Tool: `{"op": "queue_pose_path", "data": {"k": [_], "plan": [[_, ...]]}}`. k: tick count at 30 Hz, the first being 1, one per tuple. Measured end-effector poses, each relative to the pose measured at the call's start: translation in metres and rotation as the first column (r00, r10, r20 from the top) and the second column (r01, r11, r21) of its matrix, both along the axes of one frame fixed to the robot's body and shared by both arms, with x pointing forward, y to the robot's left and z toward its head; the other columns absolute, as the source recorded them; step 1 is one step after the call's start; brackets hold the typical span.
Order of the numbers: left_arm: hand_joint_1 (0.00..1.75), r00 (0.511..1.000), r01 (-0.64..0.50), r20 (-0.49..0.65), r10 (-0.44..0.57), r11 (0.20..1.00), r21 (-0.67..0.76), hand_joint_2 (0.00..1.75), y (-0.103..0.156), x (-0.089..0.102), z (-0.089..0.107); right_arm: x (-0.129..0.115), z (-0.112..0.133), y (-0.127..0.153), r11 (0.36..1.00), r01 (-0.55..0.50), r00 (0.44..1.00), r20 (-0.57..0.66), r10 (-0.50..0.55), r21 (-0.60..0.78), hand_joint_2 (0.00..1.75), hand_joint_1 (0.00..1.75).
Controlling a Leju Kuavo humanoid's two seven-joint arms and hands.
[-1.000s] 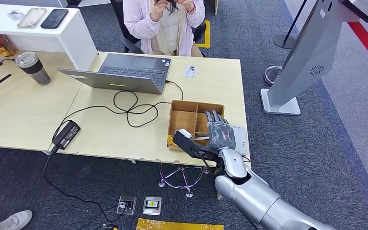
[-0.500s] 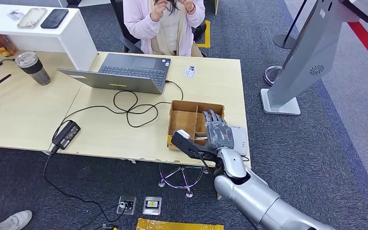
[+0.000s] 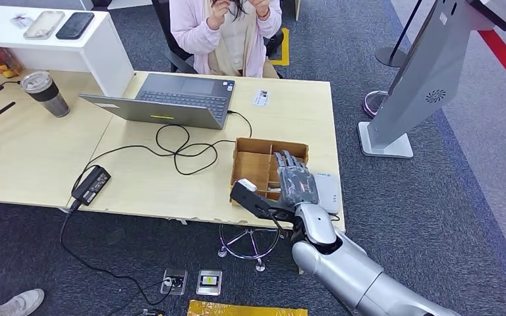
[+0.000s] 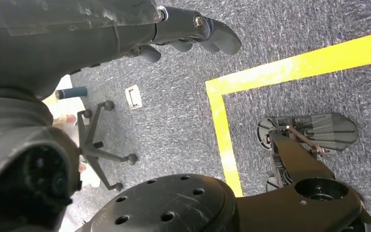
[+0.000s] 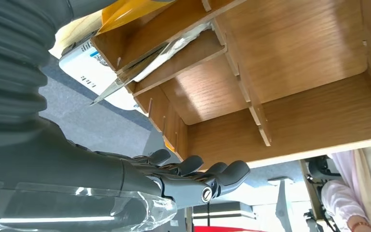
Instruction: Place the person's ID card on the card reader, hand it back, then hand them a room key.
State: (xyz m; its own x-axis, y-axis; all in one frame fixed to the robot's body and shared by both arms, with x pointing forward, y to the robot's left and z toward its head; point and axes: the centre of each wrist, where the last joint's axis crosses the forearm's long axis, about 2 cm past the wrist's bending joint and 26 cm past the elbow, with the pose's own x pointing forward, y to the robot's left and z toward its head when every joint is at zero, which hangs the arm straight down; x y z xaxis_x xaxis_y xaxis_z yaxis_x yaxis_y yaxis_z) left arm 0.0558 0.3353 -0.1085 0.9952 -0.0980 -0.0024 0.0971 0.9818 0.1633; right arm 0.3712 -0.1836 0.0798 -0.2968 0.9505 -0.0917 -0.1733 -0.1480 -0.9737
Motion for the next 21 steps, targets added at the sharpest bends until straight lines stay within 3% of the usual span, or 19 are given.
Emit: {"op": "queue_pose_path", "data": {"k": [21], "plan": [[0.00, 0.999, 0.048, 0.011, -0.048, 0.999, -0.010, 0.00, 0.0018, 0.0001, 0.0001, -0.0045, -0.0045, -0.0055, 0.999, 0.029, 0.999, -0.014, -0.030, -0.034, 1.75, 0.00]]}}
